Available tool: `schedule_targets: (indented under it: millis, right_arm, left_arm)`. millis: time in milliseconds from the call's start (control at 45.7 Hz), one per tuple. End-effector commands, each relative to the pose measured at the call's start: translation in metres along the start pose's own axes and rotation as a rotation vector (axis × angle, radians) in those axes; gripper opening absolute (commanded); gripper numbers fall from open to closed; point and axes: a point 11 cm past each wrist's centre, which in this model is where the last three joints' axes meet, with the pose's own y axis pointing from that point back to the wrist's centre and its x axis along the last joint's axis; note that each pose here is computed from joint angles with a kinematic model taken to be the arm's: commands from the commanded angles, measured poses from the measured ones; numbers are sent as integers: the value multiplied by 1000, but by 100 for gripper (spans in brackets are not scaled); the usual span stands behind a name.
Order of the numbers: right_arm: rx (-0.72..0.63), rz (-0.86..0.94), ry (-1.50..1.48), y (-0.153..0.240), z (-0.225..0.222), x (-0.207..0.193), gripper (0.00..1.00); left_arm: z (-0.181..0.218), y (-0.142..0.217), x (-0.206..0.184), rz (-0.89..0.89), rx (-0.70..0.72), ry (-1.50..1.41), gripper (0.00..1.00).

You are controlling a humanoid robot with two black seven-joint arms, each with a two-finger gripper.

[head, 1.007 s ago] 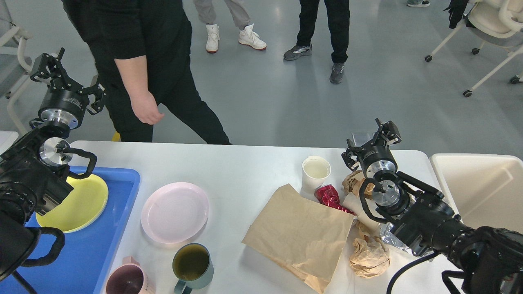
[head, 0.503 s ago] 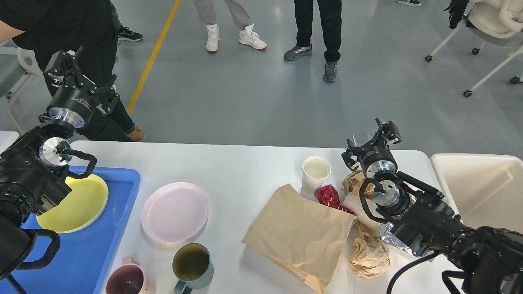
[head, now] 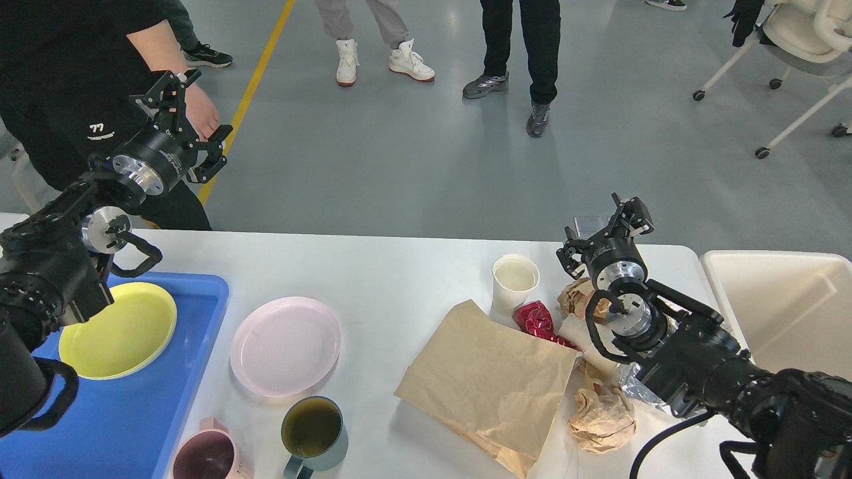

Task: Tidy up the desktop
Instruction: 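Raise the left gripper from the tray edge toward the table center, then lower the left gripper onto the dark green mug and grasp it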

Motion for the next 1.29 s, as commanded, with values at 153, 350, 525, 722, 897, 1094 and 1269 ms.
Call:
schedule_targets:
  millis: [153,350,525,722,897,1094,1269]
  right_arm:
    - [0,0,0,0,0,0,100]
    - [0,0,0,0,0,0,100]
    - [0,0,0,0,0,0,100]
    - [0,0,0,0,0,0,100]
    - [0,0,0,0,0,0,100]
    - [0,0,0,0,0,0,100]
    - [0,0,0,0,0,0,100]
  left_arm:
    - [17,8,-12,-330,376,-471,96]
    - [19,13,-17,-449,614,-701,96]
    - [21,19,-7,-443,685,-780,96]
    - [26,17,-17,-519,861,-989,96]
    - [0,39,-59,-770,1147,-1115,96]
    - [-9,48,-100,-910,1205,-1121,96]
    - [-25,59,-126,-1018,1251,-1123,96]
